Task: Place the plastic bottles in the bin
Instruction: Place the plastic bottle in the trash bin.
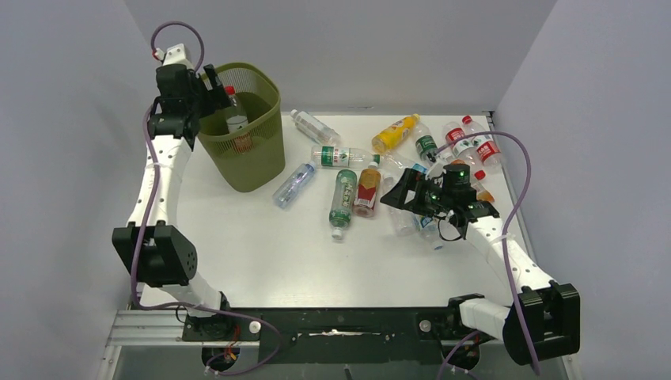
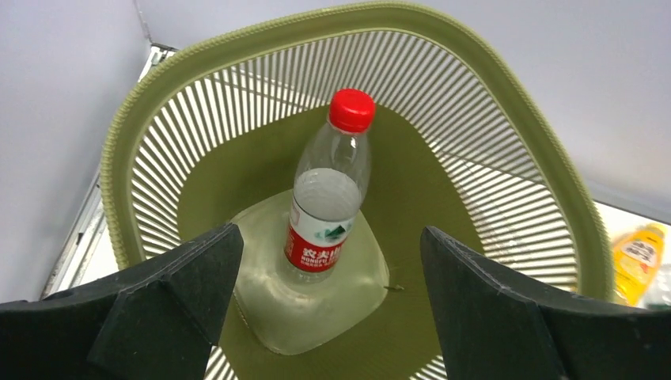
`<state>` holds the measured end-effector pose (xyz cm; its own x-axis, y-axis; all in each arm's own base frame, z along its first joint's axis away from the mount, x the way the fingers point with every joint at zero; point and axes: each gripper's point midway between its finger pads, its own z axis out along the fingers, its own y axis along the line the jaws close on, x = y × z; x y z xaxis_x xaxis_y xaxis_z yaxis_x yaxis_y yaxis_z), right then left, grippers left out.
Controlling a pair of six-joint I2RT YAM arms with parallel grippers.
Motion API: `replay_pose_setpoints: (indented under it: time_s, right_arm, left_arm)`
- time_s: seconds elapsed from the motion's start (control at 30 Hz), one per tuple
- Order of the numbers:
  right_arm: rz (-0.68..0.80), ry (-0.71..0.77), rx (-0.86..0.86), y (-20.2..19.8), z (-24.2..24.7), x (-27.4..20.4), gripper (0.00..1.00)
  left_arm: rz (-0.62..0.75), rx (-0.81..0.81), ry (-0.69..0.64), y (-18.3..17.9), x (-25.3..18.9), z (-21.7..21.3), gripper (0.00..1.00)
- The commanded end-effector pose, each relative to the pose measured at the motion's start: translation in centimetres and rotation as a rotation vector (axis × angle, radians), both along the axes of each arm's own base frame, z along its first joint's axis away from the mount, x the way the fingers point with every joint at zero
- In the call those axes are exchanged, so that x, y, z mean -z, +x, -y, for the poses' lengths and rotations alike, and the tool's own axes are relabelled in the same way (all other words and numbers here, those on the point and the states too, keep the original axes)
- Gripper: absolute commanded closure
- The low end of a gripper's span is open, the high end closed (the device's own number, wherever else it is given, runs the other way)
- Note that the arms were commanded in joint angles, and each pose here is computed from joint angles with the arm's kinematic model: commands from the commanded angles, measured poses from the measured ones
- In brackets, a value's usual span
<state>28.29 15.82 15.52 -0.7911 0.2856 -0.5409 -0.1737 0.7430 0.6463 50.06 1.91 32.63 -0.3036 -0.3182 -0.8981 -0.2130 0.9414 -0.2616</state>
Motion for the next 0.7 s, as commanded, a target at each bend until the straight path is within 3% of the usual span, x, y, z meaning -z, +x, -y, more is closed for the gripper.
replay_pose_setpoints:
  time_s: [0.0,0.3,0.47,0.67]
  right_arm:
    - [0.045,0.027,-0.025,0.8,-0.8,-1.0,0.02]
    - [0.034,0.016,-0.033,1.3,-0.9,-0.7,0.02]
    - [0.028,-0.002,-0.024,1.4,-0.6,-0.4,0.02]
    - [0.014,-0.026,-0.003,1.4,-0.2,0.3,0.02]
  left_arm:
    - [0.193,0.097,-0.045,-3.0,-8.5,2.4,0.16]
    - [0.211,0.316,-0.013,-8.8,-11.0,11.9,0.16]
    - [0.136,0.436,-0.037,-10.9,-7.9,17.7,0.16]
    - [-0.017,0.534,-0.123,-12.5,-0.6,23.7,0.16]
